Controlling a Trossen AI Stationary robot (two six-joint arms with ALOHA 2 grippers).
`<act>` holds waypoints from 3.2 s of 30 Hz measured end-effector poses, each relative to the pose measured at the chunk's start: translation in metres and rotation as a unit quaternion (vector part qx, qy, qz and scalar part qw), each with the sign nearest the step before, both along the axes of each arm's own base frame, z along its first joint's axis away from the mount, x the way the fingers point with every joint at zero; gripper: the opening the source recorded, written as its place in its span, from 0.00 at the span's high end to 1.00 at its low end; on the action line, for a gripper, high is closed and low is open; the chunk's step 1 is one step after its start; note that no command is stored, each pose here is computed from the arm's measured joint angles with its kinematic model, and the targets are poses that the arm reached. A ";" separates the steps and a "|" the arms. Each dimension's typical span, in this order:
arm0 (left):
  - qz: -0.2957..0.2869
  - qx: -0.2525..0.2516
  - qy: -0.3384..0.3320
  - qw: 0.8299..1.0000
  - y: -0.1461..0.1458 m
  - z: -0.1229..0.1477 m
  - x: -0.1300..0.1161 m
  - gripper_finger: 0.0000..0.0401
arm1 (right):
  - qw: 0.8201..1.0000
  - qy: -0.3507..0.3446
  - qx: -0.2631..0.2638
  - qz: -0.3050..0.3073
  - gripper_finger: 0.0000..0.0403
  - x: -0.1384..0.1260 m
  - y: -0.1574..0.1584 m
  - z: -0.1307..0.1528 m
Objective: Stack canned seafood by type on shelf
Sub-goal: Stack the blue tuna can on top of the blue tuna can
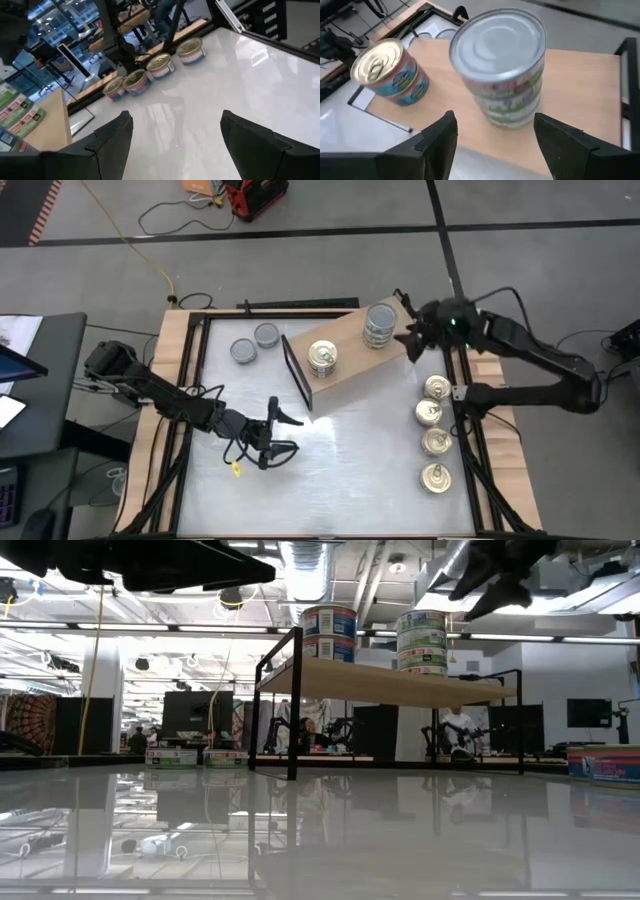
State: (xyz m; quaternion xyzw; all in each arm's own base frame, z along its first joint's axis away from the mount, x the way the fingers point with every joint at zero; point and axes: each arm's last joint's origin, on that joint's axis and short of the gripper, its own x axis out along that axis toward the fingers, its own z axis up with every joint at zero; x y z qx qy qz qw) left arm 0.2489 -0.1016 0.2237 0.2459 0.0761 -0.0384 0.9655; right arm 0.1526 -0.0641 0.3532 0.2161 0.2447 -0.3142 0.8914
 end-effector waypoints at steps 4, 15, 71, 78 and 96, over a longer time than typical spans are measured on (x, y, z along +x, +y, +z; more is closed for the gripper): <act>0.039 -0.006 0.007 0.999 0.006 0.009 -0.010 0.28 | 1.000 0.001 -0.012 0.029 0.29 0.010 0.034 -0.005; 0.067 -0.049 0.088 0.993 0.011 0.001 -0.024 0.28 | 0.991 0.099 0.067 0.063 0.29 0.027 0.108 -0.067; 0.095 -0.091 0.084 0.988 0.012 0.001 -0.024 0.28 | 0.900 0.429 0.071 0.039 0.84 0.124 0.201 -0.192; 0.096 -0.093 0.084 0.987 0.012 0.001 -0.024 0.28 | 0.918 0.385 0.009 0.089 0.84 0.130 0.209 -0.193; 0.093 -0.093 0.085 0.988 0.012 0.001 -0.024 0.28 | 0.934 0.320 -0.091 0.128 0.84 0.128 0.214 -0.147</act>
